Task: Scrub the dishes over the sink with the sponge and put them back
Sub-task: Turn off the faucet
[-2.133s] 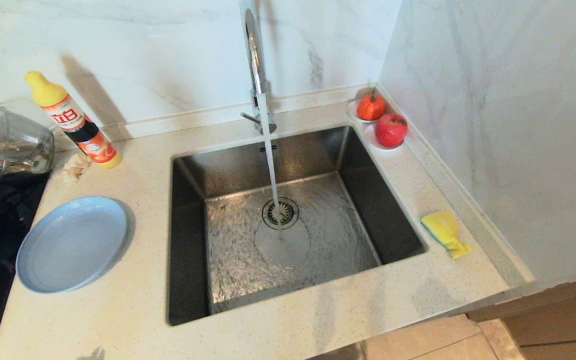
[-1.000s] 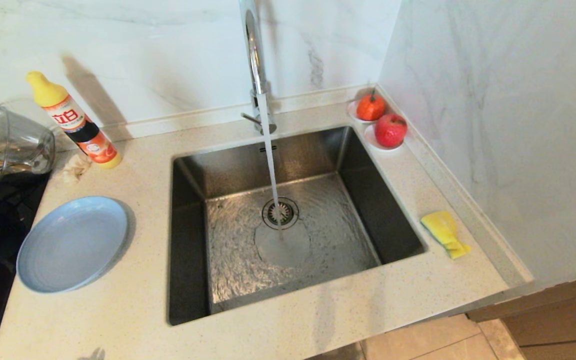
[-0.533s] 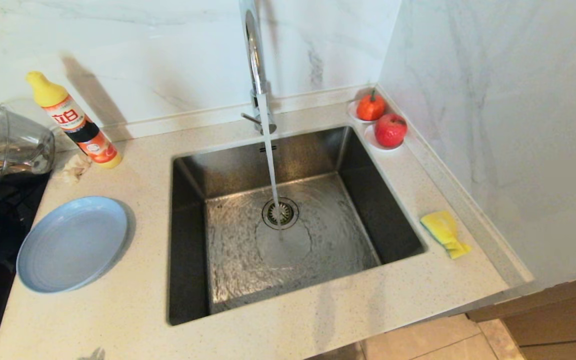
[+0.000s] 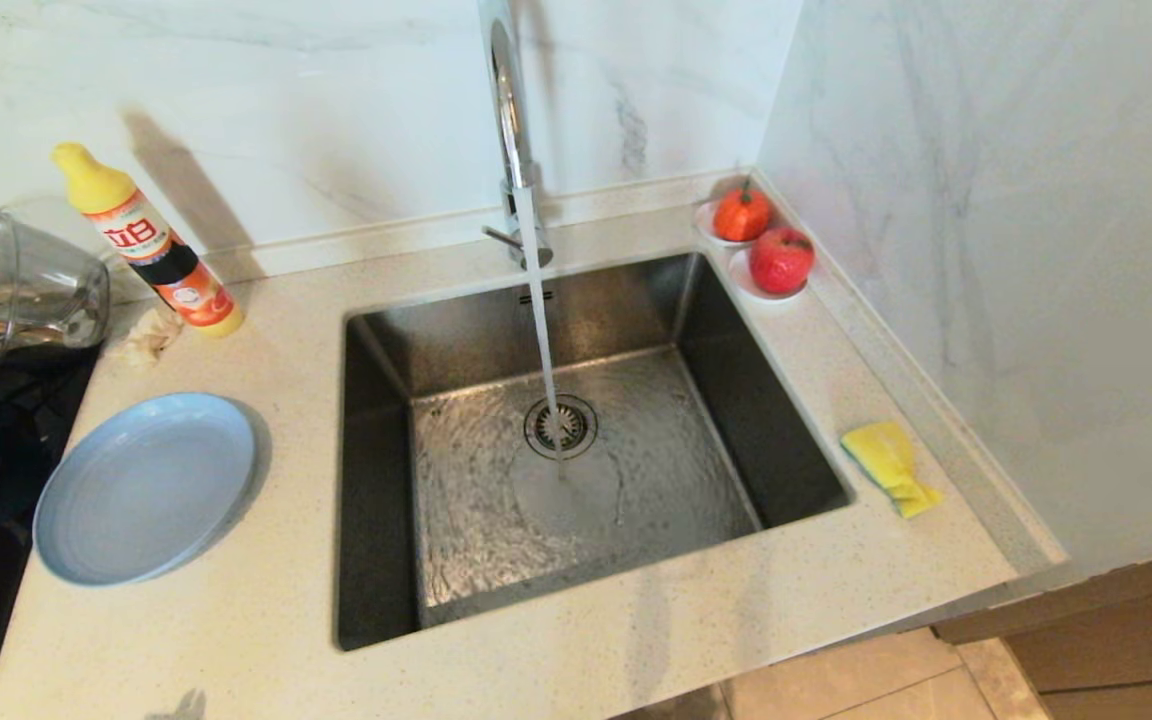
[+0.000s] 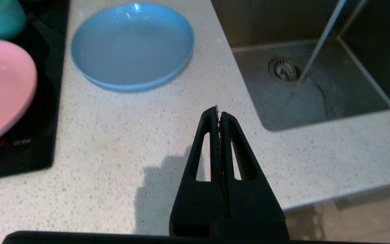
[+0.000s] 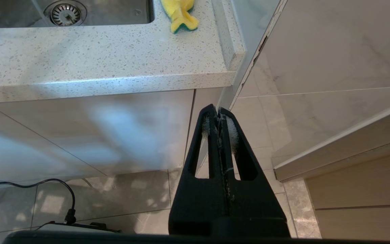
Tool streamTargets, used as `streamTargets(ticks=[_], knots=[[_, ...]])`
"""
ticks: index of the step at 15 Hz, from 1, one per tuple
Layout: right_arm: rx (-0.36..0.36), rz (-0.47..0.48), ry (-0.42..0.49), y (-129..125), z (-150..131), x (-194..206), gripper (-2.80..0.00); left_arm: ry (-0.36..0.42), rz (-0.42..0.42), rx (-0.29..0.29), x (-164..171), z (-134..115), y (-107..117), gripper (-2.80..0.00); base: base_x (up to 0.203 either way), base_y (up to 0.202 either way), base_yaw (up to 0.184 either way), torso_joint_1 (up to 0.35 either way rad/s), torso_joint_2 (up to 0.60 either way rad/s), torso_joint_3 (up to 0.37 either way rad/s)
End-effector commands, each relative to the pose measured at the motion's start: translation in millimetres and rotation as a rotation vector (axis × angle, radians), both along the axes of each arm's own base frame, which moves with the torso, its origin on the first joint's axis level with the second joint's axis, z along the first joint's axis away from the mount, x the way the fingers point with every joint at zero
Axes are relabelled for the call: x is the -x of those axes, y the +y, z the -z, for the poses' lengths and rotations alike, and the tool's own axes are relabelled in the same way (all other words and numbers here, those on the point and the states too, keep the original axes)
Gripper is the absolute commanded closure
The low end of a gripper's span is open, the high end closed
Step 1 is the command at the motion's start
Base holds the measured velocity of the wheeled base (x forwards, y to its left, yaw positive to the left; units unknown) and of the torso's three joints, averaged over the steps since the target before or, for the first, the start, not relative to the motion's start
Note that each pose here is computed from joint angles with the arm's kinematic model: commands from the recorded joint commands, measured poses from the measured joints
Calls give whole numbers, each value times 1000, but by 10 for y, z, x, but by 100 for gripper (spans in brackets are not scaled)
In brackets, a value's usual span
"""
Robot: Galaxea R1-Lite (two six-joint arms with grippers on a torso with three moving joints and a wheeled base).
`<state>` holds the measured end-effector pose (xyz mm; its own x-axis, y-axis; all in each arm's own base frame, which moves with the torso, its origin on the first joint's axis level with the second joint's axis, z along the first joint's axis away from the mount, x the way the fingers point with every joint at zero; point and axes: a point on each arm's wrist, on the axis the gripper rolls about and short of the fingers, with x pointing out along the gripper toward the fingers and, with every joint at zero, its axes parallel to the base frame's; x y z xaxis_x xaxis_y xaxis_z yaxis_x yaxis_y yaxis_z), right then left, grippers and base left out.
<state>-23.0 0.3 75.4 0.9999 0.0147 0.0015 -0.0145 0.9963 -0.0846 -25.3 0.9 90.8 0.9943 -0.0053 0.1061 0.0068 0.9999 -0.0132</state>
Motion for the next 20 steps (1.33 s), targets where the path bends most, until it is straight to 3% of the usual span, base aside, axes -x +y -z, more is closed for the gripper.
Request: streamTargets(ticks=[1, 2, 4, 7, 10, 13, 15, 17, 20], knots=[[1, -1, 0, 0, -3, 0, 0, -92, 44, 3, 187, -464, -6, 0, 0, 0, 0, 0, 0, 0], [1, 0, 1, 0, 0, -1, 0, -96, 86, 1, 265, -672, -14, 0, 0, 0, 0, 0, 0, 0], [1, -1, 0, 0, -4, 0, 0, 13, 167, 18, 159, -1035, -34, 0, 0, 0, 0, 0, 0, 0], [1, -1, 0, 0, -3, 0, 0, 249, 235, 97, -469, -1469, -62, 0, 0, 0, 0, 0, 0, 0], [1, -1, 0, 0, -3, 0, 0, 458, 336, 221, -1288, -1701, -108, 0, 0, 0, 0, 0, 0, 0], [1, -1, 0, 0, -4, 0, 0, 631, 471, 377, -2098, -1742, -184, 0, 0, 0, 0, 0, 0, 0], [1, -1, 1, 0, 1, -1, 0, 707, 525, 455, -2544, -1725, -270, 0, 0, 0, 0, 0, 0, 0], [1, -1, 0, 0, -4, 0, 0, 779, 566, 497, -2912, -1600, -394, 0, 0, 0, 0, 0, 0, 0], [1, -1, 0, 0, -4, 0, 0, 827, 607, 531, -3219, -1407, -573, 0, 0, 0, 0, 0, 0, 0]])
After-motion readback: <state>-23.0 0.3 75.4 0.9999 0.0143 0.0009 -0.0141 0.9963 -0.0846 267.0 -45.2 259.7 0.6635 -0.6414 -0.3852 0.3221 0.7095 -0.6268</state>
